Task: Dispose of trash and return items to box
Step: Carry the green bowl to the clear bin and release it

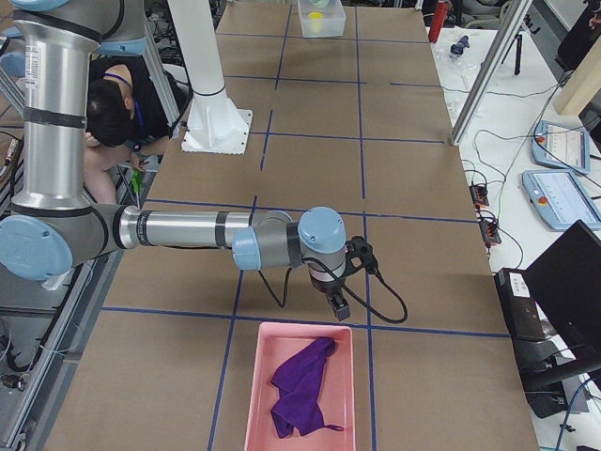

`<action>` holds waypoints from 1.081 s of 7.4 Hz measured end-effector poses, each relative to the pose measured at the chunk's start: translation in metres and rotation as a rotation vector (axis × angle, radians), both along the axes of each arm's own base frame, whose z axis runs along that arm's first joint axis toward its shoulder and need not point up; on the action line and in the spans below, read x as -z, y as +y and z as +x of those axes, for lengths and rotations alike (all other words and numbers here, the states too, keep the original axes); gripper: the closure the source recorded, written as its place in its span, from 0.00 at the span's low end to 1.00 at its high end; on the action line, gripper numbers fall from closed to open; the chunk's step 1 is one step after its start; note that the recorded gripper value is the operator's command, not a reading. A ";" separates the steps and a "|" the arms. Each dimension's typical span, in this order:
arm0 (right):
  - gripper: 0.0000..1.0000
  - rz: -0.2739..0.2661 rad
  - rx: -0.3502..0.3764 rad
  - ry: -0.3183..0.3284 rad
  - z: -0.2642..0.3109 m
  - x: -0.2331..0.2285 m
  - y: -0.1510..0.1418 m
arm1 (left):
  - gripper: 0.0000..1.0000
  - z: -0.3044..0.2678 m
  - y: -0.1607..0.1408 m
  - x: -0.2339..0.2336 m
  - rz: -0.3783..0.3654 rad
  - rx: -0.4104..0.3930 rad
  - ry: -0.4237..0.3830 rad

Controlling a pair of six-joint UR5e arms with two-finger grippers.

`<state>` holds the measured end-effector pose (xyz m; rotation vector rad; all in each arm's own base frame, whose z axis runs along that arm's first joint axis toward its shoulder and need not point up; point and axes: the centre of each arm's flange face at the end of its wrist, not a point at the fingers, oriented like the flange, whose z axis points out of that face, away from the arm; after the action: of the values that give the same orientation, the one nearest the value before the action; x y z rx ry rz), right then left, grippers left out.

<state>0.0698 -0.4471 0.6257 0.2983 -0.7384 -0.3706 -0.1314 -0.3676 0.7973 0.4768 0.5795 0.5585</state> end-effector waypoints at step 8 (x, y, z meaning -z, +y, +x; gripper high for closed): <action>0.02 -0.008 -0.009 0.000 0.000 0.000 0.000 | 0.00 0.004 -0.008 0.017 0.015 0.088 0.049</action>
<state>0.0695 -0.4474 0.6254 0.2941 -0.7381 -0.3592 -0.1276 -0.3757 0.7800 0.5291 0.5984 0.4684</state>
